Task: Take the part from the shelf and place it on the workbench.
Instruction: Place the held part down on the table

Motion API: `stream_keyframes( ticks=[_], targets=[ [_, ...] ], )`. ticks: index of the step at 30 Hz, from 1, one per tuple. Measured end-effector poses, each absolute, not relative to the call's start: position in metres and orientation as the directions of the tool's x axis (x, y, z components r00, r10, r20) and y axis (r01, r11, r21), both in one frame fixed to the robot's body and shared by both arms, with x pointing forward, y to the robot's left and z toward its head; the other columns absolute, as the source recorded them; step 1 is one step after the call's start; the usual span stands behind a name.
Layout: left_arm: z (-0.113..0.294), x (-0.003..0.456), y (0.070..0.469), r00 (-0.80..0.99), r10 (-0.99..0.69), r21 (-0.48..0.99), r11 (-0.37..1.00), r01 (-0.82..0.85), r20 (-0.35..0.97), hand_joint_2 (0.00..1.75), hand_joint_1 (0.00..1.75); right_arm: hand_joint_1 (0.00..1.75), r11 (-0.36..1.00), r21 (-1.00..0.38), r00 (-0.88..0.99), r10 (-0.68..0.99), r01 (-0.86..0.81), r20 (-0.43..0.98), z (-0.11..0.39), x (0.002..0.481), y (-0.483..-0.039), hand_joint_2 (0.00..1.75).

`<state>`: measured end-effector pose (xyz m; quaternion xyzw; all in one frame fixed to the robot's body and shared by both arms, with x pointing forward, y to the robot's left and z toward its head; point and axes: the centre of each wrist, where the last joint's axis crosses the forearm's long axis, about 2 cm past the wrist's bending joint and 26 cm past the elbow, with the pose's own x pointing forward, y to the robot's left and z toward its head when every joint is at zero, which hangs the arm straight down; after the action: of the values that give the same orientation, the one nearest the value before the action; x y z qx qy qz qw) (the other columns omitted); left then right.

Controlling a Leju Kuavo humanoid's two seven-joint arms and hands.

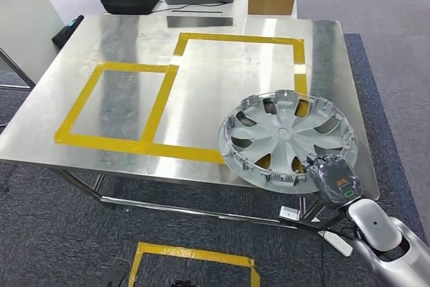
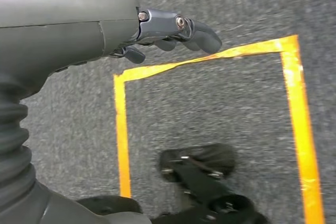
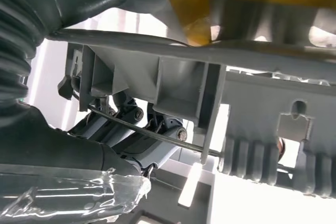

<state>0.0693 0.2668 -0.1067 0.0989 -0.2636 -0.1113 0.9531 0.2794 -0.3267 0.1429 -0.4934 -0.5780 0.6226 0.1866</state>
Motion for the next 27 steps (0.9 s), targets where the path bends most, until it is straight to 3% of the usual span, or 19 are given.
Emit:
stream_keyframes(
  ticks=[27],
  targets=[
    [-0.106, 0.075, 0.266, 0.844, -0.262, 0.231, 0.958, 0.169, 0.467, 1.75, 0.0, 1.75, -0.203, -0.926, -0.53, 0.772, 0.319, -0.352, 0.138, 0.281, -0.311, 1.75]
  ],
)
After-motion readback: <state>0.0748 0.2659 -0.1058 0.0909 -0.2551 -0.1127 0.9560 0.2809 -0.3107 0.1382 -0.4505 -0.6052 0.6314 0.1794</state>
